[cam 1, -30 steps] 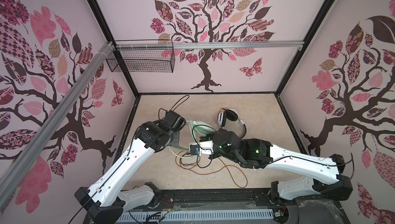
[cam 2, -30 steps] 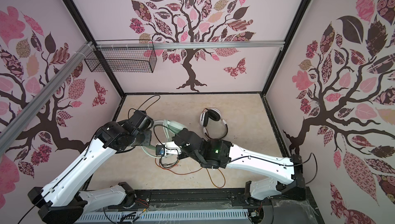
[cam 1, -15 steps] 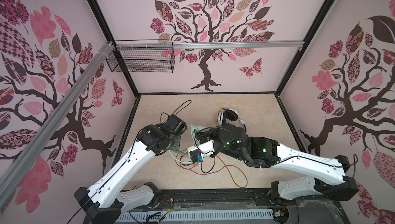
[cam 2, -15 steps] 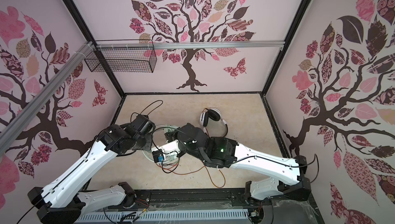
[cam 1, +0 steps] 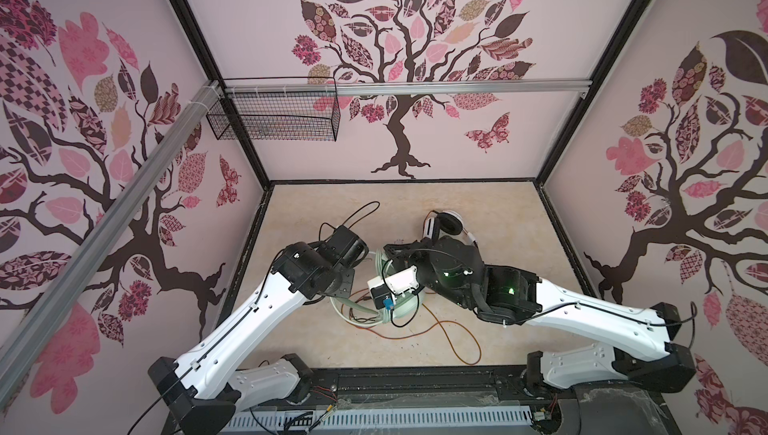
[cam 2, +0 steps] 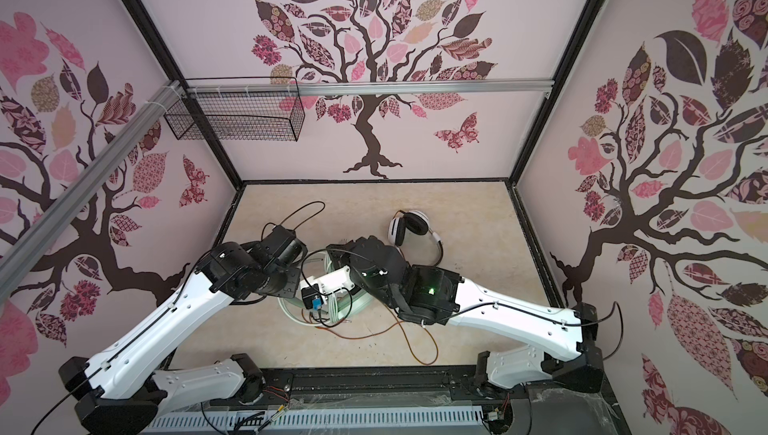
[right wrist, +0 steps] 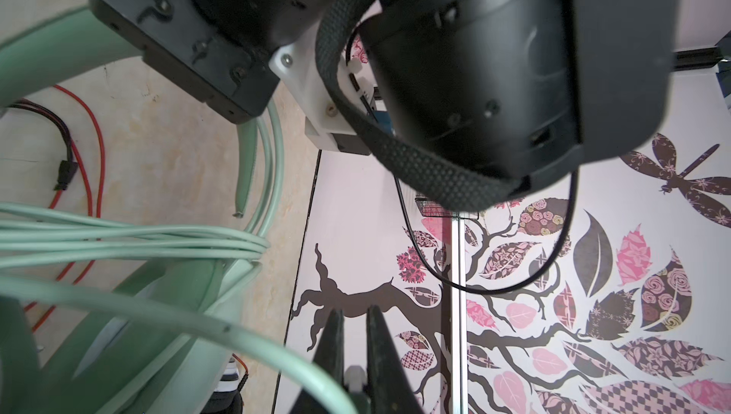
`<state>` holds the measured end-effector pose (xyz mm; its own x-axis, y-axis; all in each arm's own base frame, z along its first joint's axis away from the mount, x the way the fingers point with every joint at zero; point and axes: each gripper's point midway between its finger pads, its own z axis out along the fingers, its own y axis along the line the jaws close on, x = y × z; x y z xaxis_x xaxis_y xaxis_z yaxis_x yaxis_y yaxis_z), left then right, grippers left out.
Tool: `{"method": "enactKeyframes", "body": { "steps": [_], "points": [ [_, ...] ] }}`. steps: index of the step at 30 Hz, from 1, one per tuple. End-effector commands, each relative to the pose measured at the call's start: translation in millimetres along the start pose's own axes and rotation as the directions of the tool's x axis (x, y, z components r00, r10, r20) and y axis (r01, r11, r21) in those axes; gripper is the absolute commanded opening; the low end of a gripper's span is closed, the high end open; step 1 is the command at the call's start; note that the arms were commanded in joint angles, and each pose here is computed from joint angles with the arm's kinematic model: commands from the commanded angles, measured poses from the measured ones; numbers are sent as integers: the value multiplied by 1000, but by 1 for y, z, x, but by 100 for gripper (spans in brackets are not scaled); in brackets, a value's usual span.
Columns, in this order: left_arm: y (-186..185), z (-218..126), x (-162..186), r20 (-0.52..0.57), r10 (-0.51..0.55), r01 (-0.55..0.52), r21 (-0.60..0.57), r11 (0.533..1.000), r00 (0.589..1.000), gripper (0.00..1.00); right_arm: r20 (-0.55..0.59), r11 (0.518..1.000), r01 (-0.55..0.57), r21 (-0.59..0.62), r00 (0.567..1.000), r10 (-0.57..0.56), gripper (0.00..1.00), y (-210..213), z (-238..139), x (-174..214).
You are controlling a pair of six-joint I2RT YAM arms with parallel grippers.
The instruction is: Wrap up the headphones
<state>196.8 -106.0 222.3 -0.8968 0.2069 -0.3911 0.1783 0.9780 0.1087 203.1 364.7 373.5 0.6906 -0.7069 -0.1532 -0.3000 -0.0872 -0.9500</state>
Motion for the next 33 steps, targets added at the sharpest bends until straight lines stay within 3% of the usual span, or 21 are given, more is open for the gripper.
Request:
{"method": "enactKeyframes", "body": {
  "steps": [1,9,15,33],
  "points": [
    [-20,-5,11,-6,22,-21,134,991,1000,0,48,1000,-20,20,999,19,0,-18,-9,2],
    [-47,-22,38,-41,112,-94,317,944,993,0,185,987,-116,-111,973,135,0,-7,-19,-7],
    [-58,-23,45,-38,214,-195,280,940,976,0,222,972,-161,-169,955,197,0,1,-10,-12],
    [-54,-28,42,-9,202,-192,271,943,979,0,191,927,-312,-210,916,352,0,32,22,22]
  ]
}}
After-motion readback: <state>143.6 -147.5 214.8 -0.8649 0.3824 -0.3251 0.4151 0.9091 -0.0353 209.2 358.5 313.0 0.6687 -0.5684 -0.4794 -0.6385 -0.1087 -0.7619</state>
